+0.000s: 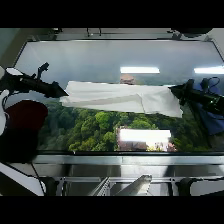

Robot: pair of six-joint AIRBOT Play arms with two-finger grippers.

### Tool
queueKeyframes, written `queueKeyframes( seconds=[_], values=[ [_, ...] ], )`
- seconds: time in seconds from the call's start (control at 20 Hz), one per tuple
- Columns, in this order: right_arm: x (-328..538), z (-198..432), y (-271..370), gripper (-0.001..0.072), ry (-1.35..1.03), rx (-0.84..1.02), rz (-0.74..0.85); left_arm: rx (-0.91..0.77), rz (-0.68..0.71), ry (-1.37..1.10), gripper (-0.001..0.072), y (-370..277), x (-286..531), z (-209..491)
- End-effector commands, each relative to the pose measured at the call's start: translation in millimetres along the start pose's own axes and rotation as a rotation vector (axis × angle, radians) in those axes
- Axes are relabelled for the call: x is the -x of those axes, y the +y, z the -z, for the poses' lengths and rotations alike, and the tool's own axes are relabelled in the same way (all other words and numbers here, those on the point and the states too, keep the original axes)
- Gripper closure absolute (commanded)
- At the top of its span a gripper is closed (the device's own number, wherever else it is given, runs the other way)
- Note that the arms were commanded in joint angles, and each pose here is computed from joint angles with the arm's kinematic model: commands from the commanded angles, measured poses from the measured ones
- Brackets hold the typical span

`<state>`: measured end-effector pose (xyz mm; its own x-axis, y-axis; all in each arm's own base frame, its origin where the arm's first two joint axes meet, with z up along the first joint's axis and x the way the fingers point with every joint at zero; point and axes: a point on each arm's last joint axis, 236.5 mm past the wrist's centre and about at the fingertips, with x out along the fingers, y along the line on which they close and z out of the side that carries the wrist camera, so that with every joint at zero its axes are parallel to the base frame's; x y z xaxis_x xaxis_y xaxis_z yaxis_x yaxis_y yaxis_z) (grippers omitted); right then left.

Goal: Fold the shirts.

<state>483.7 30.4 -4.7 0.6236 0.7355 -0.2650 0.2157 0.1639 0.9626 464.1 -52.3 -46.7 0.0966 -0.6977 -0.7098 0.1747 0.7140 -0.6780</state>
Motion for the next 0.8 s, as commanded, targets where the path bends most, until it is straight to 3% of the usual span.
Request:
queueKeyframes(
  seconds=[0.0,0.3,0.35,0.4,0.5,0.6,0.7,0.75],
  values=[
    [-30,-34,-14,0.0687,-0.032,-0.002,0.000,-0.019,-0.002,0.003,0.0690,16,-26,-29],
    [-37,-38,-45,0.0665,-0.023,0.082,0.043,0.011,0.039,0.108,0.0693,36,-54,-22],
    [-37,-38,-45,0.0498,-0.020,0.116,0.044,0.021,0.028,0.120,0.0692,40,-53,-20],
    [-37,-37,-43,0.0435,-0.016,0.147,0.040,0.022,0.012,0.128,0.0690,42,-52,-18],
    [-30,-37,-38,0.0435,0.007,0.210,0.039,0.008,-0.025,0.157,0.0688,45,-43,-11],
    [-13,-38,-29,0.0424,0.064,0.299,0.059,0.003,-0.091,0.161,0.0454,48,-27,-11],
    [11,-45,-19,0.0238,0.099,0.369,0.112,0.002,-0.141,0.133,0.0454,49,-3,-17],
    [25,-51,-13,0.0196,0.103,0.412,0.148,-0.017,-0.149,0.103,0.0454,43,10,-25]
  ],
)
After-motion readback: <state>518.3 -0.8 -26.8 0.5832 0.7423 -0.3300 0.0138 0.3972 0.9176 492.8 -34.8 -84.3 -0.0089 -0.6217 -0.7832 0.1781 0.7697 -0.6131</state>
